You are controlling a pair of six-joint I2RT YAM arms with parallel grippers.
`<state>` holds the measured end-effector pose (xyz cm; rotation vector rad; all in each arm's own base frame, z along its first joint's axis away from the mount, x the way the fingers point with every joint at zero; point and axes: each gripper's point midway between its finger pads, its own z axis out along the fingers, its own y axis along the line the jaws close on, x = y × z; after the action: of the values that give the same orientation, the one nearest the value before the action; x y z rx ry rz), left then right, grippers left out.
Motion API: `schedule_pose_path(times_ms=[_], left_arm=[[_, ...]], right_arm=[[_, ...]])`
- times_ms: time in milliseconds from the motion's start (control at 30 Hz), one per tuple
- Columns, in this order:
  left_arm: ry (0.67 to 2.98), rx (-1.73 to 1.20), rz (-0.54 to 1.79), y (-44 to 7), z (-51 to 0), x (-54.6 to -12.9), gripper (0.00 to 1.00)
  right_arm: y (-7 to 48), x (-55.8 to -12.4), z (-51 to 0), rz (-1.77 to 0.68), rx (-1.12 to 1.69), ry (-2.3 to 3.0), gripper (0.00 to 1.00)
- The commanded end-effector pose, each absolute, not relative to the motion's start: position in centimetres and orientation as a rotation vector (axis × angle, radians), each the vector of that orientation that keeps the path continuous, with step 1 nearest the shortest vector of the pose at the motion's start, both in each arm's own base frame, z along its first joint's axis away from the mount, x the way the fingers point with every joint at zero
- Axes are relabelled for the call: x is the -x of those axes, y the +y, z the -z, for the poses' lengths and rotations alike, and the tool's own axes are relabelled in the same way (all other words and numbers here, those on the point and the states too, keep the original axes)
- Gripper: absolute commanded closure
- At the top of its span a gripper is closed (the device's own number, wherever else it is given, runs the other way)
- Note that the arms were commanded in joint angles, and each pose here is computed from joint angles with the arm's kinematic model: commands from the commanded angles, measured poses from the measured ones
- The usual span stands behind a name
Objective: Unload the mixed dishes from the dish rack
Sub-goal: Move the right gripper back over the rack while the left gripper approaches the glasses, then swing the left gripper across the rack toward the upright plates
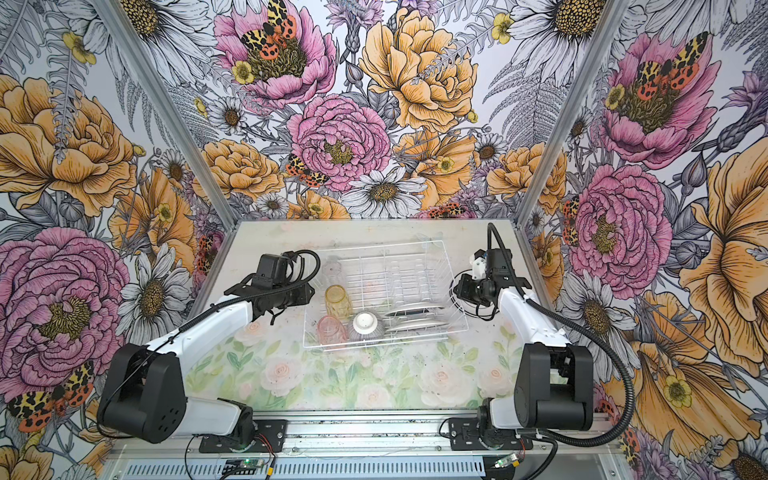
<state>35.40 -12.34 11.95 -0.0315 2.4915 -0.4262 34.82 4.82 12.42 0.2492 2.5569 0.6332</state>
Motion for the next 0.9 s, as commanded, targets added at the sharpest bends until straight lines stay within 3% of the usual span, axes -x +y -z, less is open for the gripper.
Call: schedule_pose_path(times_ms=[0,233,867], left_arm=[[2.461,0.014,0.458,-12.6,-12.5,-36.5,0.72],[2.446,0.006,0.453,-12.1,-12.9,-37.9,0.75],[2.437,-0.043,0.468,-11.8,-13.2,-41.6,0.82]], right_arm=[[5.5,-35.7,-13.6,-0.640,-0.217,2.530,0.88],[6.0,-35.5,-13.7,-0.642,-0.207,2.530,0.97],[7.3,-34.8,-13.8,-0.639,-0.214,2.536,0.98]])
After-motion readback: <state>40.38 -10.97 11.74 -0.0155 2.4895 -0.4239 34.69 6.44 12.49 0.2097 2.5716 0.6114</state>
